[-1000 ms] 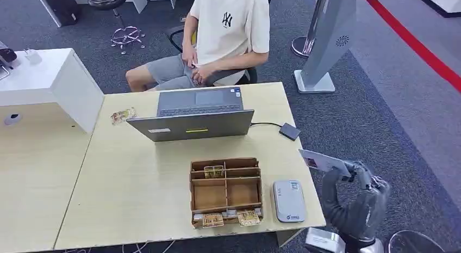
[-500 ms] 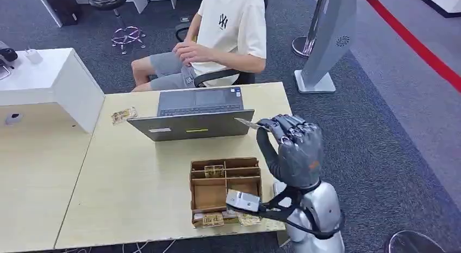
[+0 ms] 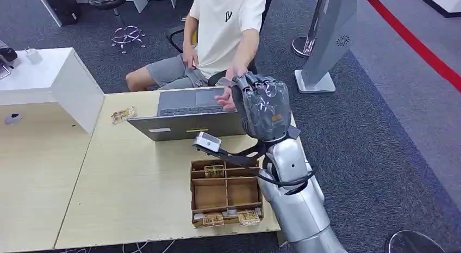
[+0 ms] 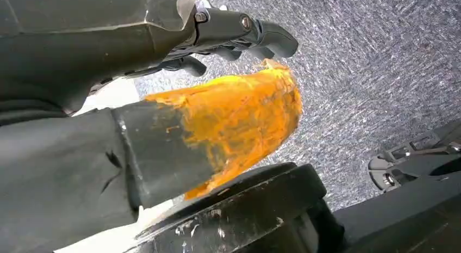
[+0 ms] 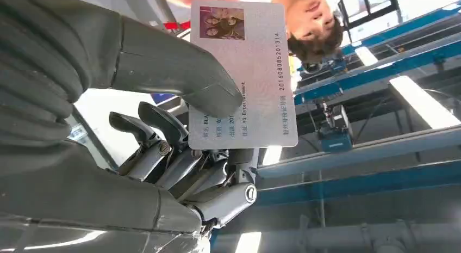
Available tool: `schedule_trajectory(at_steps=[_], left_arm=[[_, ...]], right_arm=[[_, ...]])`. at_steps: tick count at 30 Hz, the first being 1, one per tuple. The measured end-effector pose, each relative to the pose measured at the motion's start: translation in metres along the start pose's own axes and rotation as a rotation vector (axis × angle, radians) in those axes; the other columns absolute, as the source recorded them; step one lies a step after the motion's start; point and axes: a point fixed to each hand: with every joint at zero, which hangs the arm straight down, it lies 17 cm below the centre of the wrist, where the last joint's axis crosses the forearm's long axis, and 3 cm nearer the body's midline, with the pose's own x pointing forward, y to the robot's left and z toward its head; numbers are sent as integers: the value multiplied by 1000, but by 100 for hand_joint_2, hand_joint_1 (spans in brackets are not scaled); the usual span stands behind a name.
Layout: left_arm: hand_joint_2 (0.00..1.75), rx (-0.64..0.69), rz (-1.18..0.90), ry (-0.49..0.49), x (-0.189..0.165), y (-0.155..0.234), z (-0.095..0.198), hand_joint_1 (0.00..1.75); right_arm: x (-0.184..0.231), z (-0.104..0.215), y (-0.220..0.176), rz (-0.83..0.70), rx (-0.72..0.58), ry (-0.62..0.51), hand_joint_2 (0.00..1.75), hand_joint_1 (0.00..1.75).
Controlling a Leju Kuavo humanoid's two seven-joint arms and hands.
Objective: Pass the card to the sensor for recognition and then transmit it.
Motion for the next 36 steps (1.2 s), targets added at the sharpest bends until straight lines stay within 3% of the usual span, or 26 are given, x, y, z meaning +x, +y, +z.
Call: schedule_trajectory(at_steps=[5,6,7,23,26,30,36], left_arm=[[0,3,-8,-3,1,1,0,0],[0,3,-8,-3,1,1,0,0],[0,3,-8,-3,2,1,0,0],[0,3,10,6,-2,0,0,0],[0,3,21,10,-5,-2,-1,0],[0,4,46,13,-9,-5,-1,0],[0,-2,89,28,-15,-9,-1,0]], right_arm=[[-5,0,9,19,21,-1,175,175],[-7,1,10,23,25,5,175,155],[-9,1,12,29,29,8,175,2],[-11,35,25,64,100,-13,175,0],[13,44,7,-21,75,-66,175,0],[48,53,-35,-244,-35,-147,175,0],[47,82,-64,-337,-91,-43,175,0]])
